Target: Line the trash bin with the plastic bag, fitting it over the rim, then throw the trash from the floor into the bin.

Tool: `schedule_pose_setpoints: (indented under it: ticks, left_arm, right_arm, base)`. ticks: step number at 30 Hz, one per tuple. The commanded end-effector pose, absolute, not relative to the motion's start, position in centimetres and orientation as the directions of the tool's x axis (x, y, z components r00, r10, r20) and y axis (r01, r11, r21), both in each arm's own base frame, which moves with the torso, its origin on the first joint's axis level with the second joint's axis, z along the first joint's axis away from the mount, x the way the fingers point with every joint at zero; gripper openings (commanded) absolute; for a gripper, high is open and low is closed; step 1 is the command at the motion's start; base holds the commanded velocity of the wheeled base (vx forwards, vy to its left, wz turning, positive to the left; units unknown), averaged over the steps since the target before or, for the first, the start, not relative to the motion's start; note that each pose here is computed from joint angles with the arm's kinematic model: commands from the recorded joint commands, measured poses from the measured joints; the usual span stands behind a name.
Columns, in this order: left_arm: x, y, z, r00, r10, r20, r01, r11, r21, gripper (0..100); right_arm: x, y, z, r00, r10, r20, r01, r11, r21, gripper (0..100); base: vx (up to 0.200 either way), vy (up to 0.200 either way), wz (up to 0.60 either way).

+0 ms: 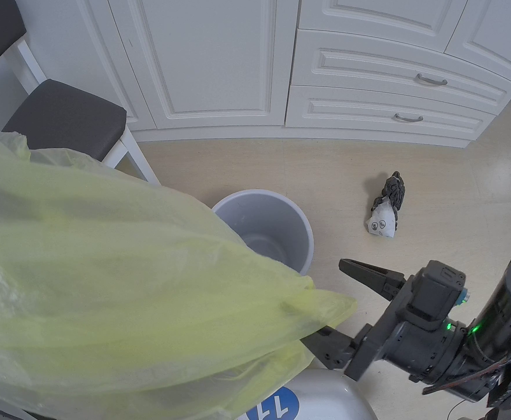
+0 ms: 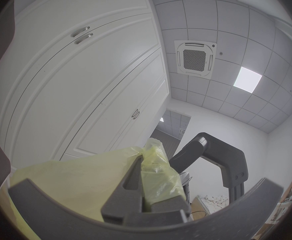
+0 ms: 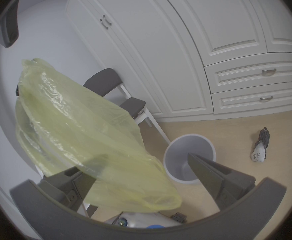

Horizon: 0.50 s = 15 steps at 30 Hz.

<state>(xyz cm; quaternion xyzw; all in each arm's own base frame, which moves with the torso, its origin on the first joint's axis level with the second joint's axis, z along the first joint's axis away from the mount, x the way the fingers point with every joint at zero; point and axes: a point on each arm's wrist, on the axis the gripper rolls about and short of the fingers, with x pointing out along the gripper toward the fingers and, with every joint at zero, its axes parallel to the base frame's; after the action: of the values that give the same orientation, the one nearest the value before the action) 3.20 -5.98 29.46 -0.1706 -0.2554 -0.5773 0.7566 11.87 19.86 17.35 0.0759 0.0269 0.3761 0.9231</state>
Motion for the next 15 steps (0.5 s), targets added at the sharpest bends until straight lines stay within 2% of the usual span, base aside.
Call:
schedule_pose_setpoints:
  ticks: [1,5,15]
  left_arm:
    - [3.3,-6.1,29.4,0.204,-0.788,0.580,0.961,0.273,0.033,0]
    - [3.3,-6.2,29.4,0.198,-0.791,0.579,0.963,0.266,0.034,0]
    - [3.4,-6.5,29.3,0.201,-0.798,0.568,0.967,0.256,0.017,0]
  right_arm:
    - [12.9,22.1,14.1,0.736,0.674,-0.065,-0.663,0.737,0.135,100]
    - [13.0,22.1,14.3,0.739,0.673,-0.030,-0.663,0.734,0.147,100]
    - [13.2,21.1,14.4,0.756,0.654,-0.033,-0.647,0.754,0.117,100]
  base:
    - [0.000,0.000,0.00]
    - [0.000,0.000,0.00]
    - [0.000,0.000,0.00]
